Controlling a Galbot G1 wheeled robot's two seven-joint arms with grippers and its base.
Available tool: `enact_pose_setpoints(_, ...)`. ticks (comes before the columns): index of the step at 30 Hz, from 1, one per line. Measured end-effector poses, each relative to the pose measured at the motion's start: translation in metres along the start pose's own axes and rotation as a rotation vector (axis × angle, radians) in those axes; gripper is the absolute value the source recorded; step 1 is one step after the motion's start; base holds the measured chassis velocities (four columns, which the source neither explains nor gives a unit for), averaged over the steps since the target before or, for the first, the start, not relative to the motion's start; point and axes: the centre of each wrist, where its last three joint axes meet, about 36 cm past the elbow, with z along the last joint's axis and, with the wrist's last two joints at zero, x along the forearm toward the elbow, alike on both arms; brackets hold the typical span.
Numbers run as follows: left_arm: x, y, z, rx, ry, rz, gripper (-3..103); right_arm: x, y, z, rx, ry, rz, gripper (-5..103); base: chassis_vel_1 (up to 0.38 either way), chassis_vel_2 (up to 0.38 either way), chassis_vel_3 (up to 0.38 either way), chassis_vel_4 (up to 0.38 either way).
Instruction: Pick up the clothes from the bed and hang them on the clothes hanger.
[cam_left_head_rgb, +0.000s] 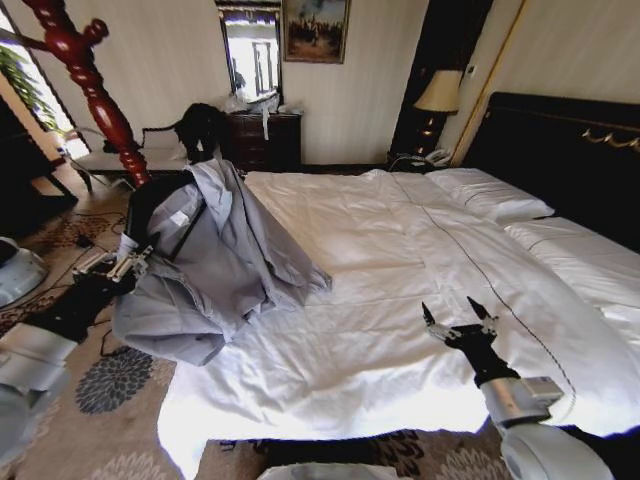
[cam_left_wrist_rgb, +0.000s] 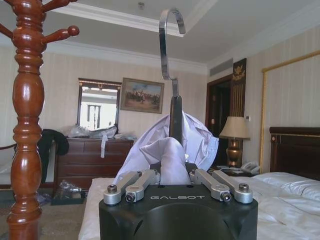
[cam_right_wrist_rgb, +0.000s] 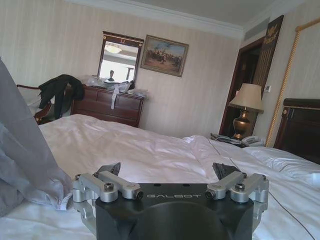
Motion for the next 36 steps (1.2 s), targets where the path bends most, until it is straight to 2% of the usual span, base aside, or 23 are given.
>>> enact_pose_setpoints(3,0.0,-0.001,0.002,0.009,0.002,-0.005,19,0.001,0.003,0.003,-0.012,-0.001,0.0,100,0.0,0.0,0.0,0.0)
enact_pose_setpoints(6,0.002,-0.001,0.007,0.017,0.009,-0.014,19,0.0,0.002,0.009,-0.088,-0.021,0.016,100,0.0,0.0,0.0,0.0)
enact_pose_setpoints(10,0.004,-0.002,0.011,0.027,0.011,-0.023,19,-0.002,-0.002,0.012,-0.13,-0.028,0.04,100,0.0,0.0,0.0,0.0)
enact_pose_setpoints(24,0.006,-0.007,0.027,0.034,0.027,-0.06,19,-0.003,-0.003,0.012,-0.133,-0.027,0.041,100,0.0,0.0,0.0,0.0)
enact_pose_setpoints(27,0.004,-0.006,0.021,0.049,0.018,-0.073,19,-0.003,-0.003,0.012,-0.133,-0.026,0.04,100,0.0,0.0,0.0,0.0)
enact_pose_setpoints(33,0.0,-0.004,0.012,0.028,0.027,-0.078,19,-0.004,-0.003,0.012,-0.133,-0.026,0.04,100,0.0,0.0,0.0,0.0)
enact_pose_setpoints(36,-0.009,-0.003,-0.003,0.025,0.015,-0.082,19,-0.004,-0.003,0.012,-0.133,-0.025,0.04,100,0.0,0.0,0.0,0.0)
